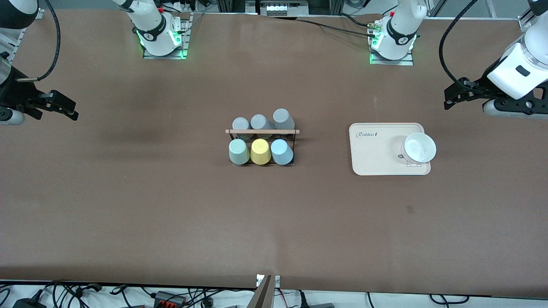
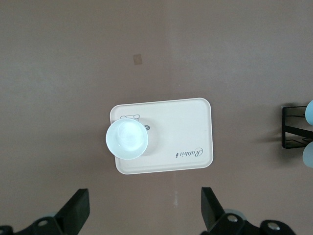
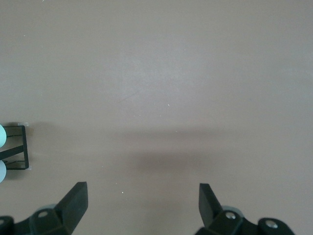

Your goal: Hang scattered cups on rack with three cups

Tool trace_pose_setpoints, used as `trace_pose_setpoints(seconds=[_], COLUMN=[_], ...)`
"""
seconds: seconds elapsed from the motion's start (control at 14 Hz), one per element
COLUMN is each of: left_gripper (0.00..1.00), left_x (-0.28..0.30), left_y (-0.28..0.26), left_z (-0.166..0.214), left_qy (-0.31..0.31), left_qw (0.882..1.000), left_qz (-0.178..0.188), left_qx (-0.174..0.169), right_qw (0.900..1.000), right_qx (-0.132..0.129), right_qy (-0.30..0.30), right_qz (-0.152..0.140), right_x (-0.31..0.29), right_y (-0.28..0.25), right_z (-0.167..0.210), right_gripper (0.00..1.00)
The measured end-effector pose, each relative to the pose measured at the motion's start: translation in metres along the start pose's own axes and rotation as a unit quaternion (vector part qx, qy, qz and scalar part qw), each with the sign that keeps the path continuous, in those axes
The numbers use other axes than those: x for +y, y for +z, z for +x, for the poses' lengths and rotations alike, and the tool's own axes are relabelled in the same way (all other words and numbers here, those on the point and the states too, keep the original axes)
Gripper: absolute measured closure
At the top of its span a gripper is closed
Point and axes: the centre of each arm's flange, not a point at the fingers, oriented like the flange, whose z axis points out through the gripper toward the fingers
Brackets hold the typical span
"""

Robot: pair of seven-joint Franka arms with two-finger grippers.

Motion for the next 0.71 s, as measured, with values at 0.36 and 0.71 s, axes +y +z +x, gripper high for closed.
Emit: trace_pose_setpoints(seconds=[0.36, 0.71], left_gripper=[0.0, 0.0], left_x=[-0.0002, -0.0002], left_y=[0.0, 0.0], left_z=[0.0, 0.0], left_qy=[0.0, 0.0], left_qw=[1.0, 1.0], left_qz=[0.0, 0.0], left_qx=[0.0, 0.0], right_qw=[1.0, 1.0], right_qx=[0.0, 0.0], right_qy=[0.002, 0.006], right_qz=[0.0, 0.0], right_x=[0.0019, 0.0077], right_y=[-0.0001, -0.0002], right_z=[0.0, -0.0002], right_gripper=[0.0, 0.0])
